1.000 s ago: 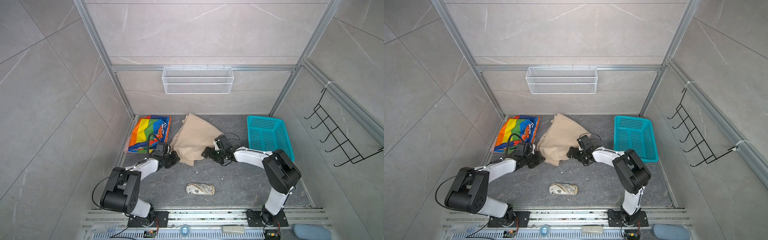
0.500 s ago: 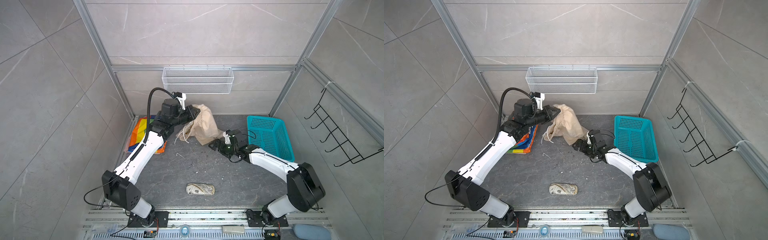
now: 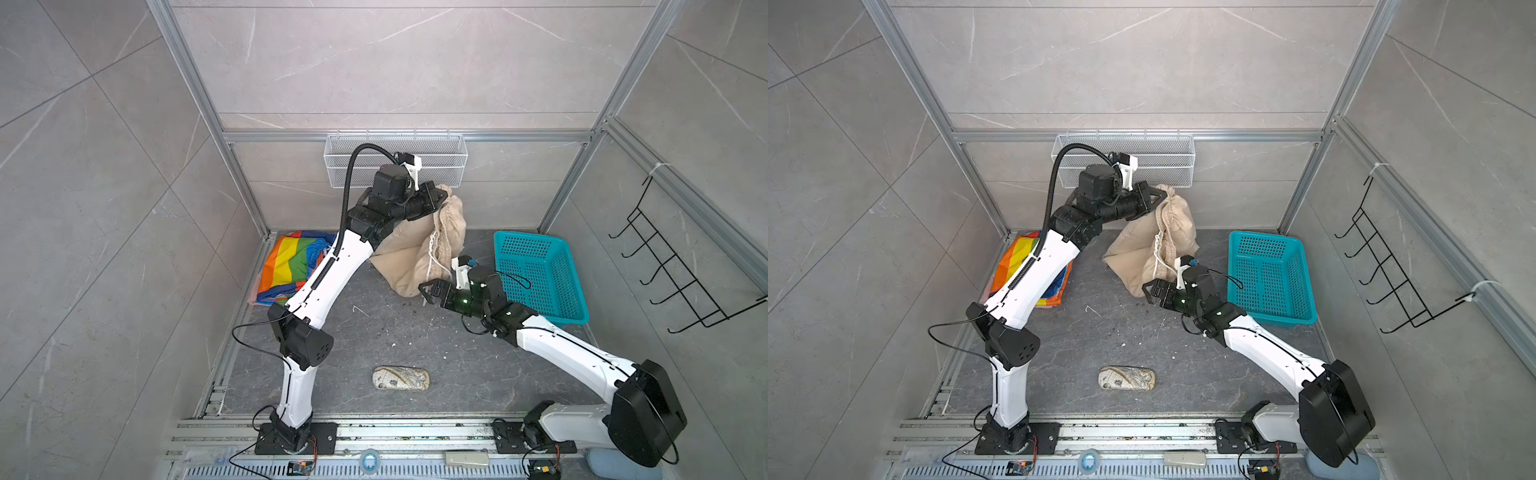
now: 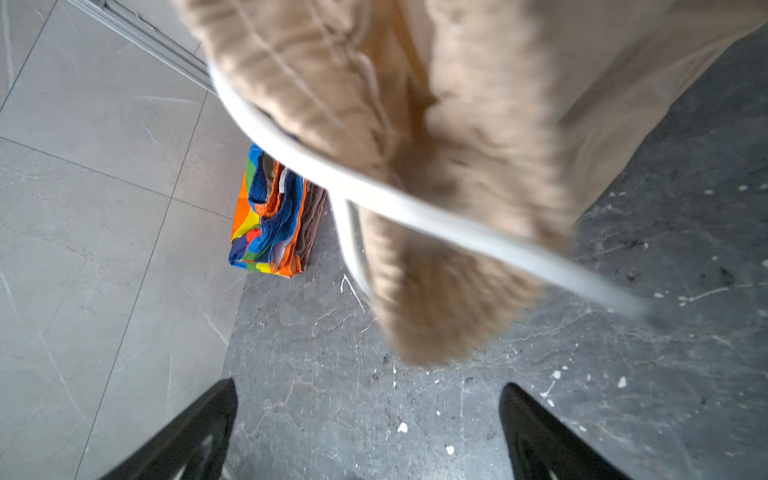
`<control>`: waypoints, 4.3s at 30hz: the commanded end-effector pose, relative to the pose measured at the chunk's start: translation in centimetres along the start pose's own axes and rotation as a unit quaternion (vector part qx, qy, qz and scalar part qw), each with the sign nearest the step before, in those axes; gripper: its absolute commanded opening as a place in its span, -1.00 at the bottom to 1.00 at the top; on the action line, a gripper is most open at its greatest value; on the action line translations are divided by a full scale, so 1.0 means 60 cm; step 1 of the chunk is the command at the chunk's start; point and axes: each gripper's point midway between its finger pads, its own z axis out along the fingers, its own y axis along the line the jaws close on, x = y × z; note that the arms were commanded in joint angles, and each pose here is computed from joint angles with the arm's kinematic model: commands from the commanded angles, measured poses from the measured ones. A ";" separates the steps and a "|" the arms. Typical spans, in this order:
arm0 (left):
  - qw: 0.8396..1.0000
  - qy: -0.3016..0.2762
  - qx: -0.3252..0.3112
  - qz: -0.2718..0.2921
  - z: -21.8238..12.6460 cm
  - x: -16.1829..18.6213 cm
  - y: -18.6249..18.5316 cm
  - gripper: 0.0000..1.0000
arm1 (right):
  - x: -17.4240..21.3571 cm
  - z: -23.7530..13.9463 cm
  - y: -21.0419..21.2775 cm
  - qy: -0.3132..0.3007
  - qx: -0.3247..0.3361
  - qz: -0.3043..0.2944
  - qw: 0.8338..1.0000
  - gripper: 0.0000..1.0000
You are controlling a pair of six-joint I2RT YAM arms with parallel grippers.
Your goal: Fold and stack the shorts
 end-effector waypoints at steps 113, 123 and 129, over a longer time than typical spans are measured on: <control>0.875 -0.150 -0.228 -0.399 -0.100 0.194 0.546 0.31 | -0.060 0.054 -0.155 0.119 0.064 0.073 0.988 0.99; 0.888 -0.148 -0.194 -0.390 -0.079 0.178 0.554 -0.80 | -0.061 0.039 -0.173 0.108 0.088 0.075 0.987 0.98; 0.915 -0.132 -0.172 -0.341 -0.120 0.121 0.519 -1.00 | -0.082 0.002 -0.227 0.069 0.154 0.116 0.979 0.99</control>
